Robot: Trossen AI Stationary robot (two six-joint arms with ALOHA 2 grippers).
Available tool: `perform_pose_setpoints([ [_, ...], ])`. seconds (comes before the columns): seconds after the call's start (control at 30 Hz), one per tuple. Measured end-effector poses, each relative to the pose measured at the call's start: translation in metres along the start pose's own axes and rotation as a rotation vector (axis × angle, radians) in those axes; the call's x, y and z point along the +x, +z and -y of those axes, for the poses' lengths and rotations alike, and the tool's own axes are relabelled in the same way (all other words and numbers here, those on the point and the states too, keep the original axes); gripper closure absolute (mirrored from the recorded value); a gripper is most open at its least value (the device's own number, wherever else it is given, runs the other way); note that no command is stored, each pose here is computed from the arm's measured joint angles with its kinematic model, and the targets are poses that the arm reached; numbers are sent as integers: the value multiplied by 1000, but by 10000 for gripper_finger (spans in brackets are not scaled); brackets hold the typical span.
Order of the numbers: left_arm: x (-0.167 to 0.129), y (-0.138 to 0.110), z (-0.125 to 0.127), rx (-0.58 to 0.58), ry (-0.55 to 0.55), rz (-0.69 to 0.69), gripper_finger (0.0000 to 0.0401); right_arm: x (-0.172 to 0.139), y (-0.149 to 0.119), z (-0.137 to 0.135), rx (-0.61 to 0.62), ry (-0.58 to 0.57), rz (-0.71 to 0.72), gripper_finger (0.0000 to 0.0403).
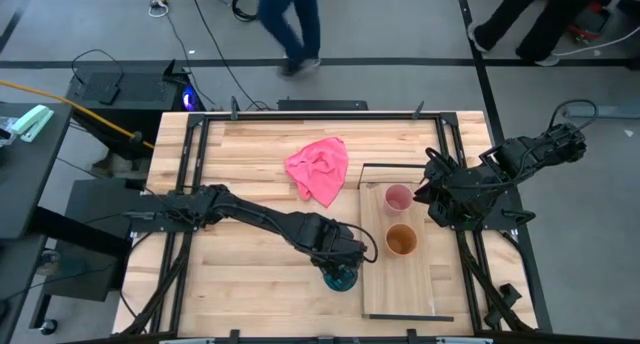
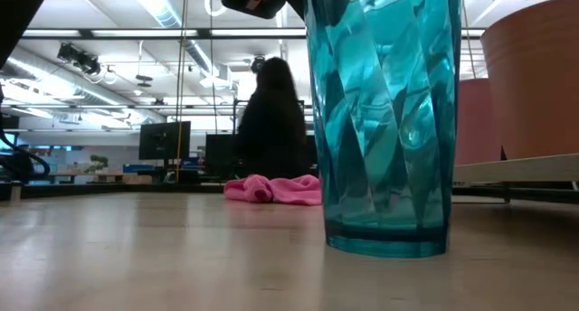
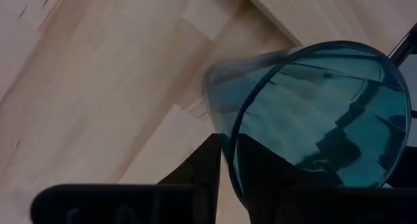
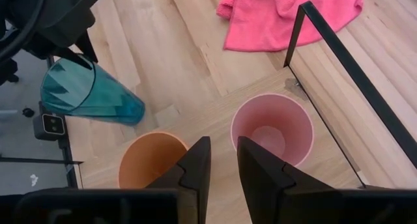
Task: Stack small to large cups/mugs on shelf
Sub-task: Move the blue plastic glass from the bottom left to the bottom center of the table
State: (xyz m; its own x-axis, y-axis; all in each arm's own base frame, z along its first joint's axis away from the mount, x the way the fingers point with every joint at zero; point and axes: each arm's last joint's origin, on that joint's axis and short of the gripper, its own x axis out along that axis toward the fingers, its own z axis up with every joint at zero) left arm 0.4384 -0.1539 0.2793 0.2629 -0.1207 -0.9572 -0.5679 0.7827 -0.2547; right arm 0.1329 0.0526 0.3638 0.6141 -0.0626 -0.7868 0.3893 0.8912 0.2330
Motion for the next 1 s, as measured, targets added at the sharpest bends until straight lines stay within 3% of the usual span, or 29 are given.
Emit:
perform_pose_setpoints([
  [1.0,-9,5,8,7,-108,43,323,0,0,0,0,0,0,319],
])
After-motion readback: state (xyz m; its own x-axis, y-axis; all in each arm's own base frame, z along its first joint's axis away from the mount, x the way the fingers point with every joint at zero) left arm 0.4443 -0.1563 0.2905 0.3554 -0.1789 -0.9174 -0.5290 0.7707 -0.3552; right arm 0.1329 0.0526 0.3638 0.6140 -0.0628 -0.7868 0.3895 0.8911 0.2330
